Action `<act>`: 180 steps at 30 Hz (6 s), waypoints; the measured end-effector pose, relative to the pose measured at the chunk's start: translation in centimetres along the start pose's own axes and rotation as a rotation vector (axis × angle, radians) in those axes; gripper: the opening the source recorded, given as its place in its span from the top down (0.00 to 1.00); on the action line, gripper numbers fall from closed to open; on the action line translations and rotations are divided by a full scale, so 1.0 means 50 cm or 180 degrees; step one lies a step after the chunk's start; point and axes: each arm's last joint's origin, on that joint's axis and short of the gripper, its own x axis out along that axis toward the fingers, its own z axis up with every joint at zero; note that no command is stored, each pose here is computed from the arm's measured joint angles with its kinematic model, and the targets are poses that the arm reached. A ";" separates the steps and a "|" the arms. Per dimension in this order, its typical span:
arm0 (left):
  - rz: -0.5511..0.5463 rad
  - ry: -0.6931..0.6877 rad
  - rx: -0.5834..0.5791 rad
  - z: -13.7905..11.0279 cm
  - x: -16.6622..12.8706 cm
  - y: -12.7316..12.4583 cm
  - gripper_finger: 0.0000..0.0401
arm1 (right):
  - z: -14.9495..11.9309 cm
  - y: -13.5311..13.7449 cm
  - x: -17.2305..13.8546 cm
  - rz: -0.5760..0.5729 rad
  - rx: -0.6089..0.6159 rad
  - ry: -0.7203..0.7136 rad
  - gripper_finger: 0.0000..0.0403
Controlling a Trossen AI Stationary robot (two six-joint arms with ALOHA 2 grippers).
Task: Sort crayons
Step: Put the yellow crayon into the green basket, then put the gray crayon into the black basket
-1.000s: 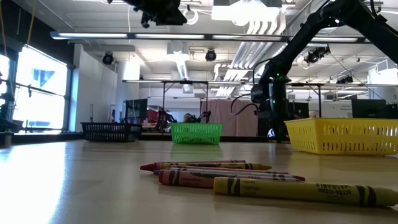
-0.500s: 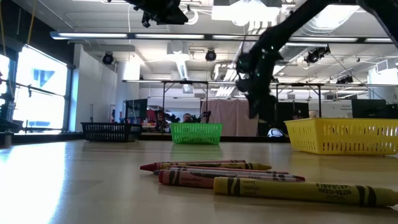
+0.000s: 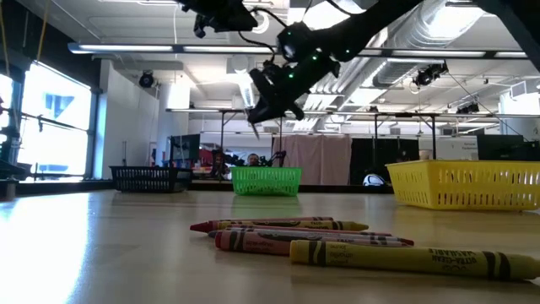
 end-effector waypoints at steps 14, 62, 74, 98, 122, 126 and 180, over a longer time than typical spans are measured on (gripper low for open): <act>-0.0196 0.0244 0.0168 -0.017 -0.015 -0.033 0.82 | -0.103 0.004 0.083 -0.0399 0.0115 0.0650 0.97; -0.0015 0.1753 0.0641 -0.108 -0.059 -0.033 0.82 | -0.231 0.366 -0.518 -0.1594 0.1276 0.2557 0.76; -0.0151 0.1757 0.0262 -0.108 -0.066 -0.050 0.82 | -0.425 0.521 -0.621 -0.2139 0.2147 0.2592 0.76; -0.1503 0.2293 0.0242 -0.129 -0.179 -0.177 0.82 | -0.658 0.555 -0.560 -0.2065 0.2368 0.3110 0.76; -0.1367 0.2191 0.0475 -0.127 -0.160 -0.158 0.82 | -0.712 0.454 -0.531 -0.1773 0.2535 0.3201 0.76; -0.1339 0.2183 0.0461 -0.127 -0.156 -0.155 0.82 | -0.706 0.433 -0.538 -0.1625 0.2530 0.3226 0.77; -0.2250 0.0513 -0.0913 -0.064 -0.078 -0.255 0.82 | -0.156 0.477 -0.510 -0.0025 0.0571 -0.1074 0.99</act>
